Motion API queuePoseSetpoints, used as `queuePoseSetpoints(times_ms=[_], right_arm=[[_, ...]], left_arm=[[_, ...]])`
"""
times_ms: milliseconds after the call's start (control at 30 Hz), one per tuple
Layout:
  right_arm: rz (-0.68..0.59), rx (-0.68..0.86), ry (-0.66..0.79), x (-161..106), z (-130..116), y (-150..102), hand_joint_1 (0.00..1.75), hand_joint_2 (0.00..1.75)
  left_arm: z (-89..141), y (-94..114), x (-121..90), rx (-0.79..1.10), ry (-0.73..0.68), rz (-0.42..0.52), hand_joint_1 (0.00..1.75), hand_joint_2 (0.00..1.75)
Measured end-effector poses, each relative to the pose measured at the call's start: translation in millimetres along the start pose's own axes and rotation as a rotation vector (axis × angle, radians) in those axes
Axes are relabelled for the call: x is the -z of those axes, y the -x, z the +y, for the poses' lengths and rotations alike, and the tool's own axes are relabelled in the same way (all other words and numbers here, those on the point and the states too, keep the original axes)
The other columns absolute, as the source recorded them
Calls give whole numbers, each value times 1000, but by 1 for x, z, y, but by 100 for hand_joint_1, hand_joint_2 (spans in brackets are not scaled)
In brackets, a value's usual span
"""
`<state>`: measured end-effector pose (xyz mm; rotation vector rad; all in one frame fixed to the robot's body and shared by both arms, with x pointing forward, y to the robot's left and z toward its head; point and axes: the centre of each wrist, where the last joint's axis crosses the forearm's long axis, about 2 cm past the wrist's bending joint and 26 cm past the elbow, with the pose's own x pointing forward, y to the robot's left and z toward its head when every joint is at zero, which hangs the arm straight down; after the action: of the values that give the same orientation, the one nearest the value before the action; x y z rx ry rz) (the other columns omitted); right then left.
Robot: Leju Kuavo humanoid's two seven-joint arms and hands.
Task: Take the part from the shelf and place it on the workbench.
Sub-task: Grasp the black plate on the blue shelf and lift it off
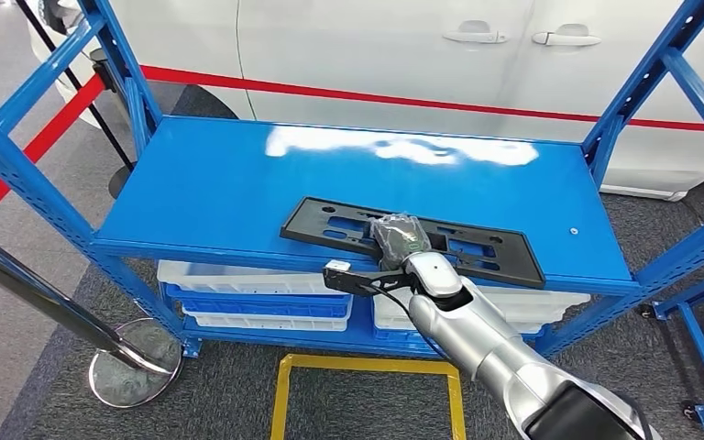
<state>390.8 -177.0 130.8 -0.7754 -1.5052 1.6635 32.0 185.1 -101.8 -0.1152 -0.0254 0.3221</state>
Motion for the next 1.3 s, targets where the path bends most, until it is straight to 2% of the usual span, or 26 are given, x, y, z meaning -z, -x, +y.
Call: queuePoseSetpoints(times_ms=[200,333,433,567,633,733,933,1300], right_arm=[[25,-1,47,-23,5,41,175,175],[-4,-35,126,-27,-2,47,175,175],[-75,-35,251,-22,-19,34,175,175],[-170,-33,430,-15,-52,-10,175,175],[-203,-53,535,-17,-69,-29,175,175],[-240,-73,660,-24,-89,-43,175,175],[-266,-198,811,-45,-93,-42,175,175],[-298,-338,839,-59,-90,-27,175,175]], left_arm=[[3,1,0,25,-27,-13,0,175],[5,0,0,22,-18,-24,0,175],[6,0,1,-7,-32,2,0,175],[6,0,0,-32,-60,31,0,175],[6,0,0,-22,-65,38,0,175],[7,0,0,-8,-68,43,0,175],[6,-2,0,37,-77,45,0,175],[7,-2,0,67,-81,47,0,175]])
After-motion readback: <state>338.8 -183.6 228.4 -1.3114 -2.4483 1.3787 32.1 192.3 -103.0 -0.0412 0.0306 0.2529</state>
